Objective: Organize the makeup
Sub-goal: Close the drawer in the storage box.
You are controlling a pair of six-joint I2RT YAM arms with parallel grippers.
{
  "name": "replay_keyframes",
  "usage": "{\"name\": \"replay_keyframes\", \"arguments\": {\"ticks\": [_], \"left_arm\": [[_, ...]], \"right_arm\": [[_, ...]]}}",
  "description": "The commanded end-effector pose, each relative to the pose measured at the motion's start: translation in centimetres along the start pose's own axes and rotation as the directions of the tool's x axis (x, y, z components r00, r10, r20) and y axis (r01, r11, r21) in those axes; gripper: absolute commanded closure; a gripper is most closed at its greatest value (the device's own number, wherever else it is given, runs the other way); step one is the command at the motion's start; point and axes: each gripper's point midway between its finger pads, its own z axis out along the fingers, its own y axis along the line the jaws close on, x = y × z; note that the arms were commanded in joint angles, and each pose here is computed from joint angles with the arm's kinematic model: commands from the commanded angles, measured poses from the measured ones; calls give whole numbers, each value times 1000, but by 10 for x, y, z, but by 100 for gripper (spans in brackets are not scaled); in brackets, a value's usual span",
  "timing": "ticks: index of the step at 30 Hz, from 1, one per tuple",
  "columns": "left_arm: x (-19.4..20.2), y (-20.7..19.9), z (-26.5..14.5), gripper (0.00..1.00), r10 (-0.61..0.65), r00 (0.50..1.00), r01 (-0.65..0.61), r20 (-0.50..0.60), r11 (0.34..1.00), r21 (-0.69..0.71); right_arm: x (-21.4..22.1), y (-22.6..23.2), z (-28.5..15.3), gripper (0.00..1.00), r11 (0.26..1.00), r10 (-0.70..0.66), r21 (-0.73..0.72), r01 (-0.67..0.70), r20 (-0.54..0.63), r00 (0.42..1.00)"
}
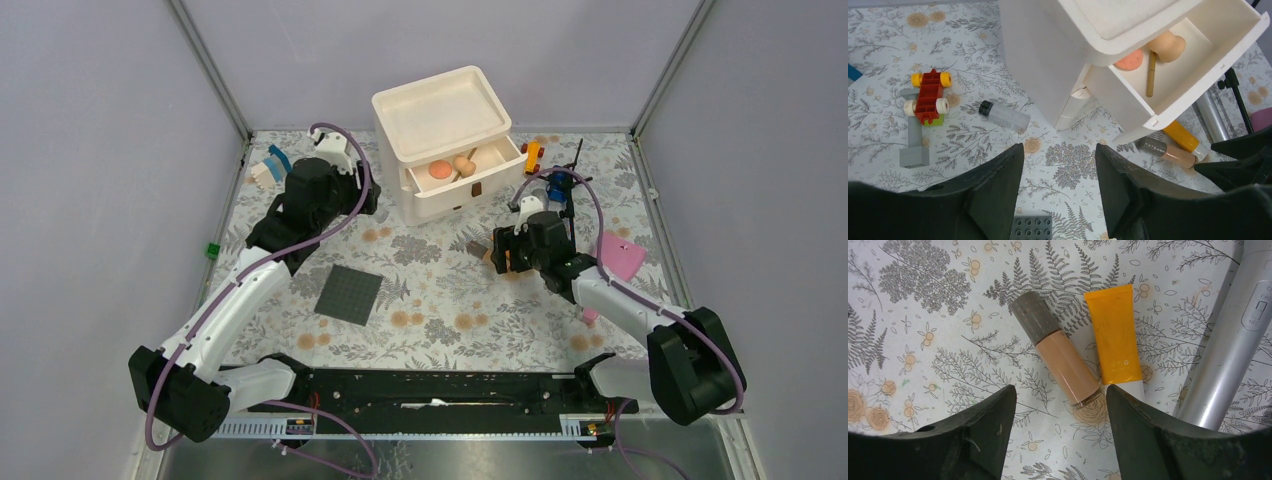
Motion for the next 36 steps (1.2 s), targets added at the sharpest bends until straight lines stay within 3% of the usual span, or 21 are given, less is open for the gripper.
{"name": "replay_keyframes", "arguments": {"ticks": [1, 9, 15, 25, 30, 36], "left_arm": [[2, 18, 5, 39, -99, 995, 102, 28, 989, -109], [30, 51, 2, 33, -250, 968, 247, 22, 933, -263], [43, 68, -6, 25, -280, 960, 271, 17, 907, -322], [-16, 53, -28, 23, -260, 956, 283, 133, 936, -209], [-40, 45, -20, 23, -279, 944, 308, 175, 937, -168], [-80, 15, -3, 24, -297, 936, 307, 191, 951, -25]], "right_arm": [[-27, 0, -8, 27, 999, 43, 6, -44, 92, 995], [-32, 4, -16, 27, 998, 56, -13, -55, 117, 992], [-32, 8, -20, 26, 997, 80, -30, -77, 121, 989], [-49, 7, -38, 24, 995, 104, -10, -104, 154, 983], [-53, -12, -48, 21, 982, 143, 101, -161, 170, 975], [-78, -20, -73, 16, 963, 180, 151, -222, 253, 951]]}}
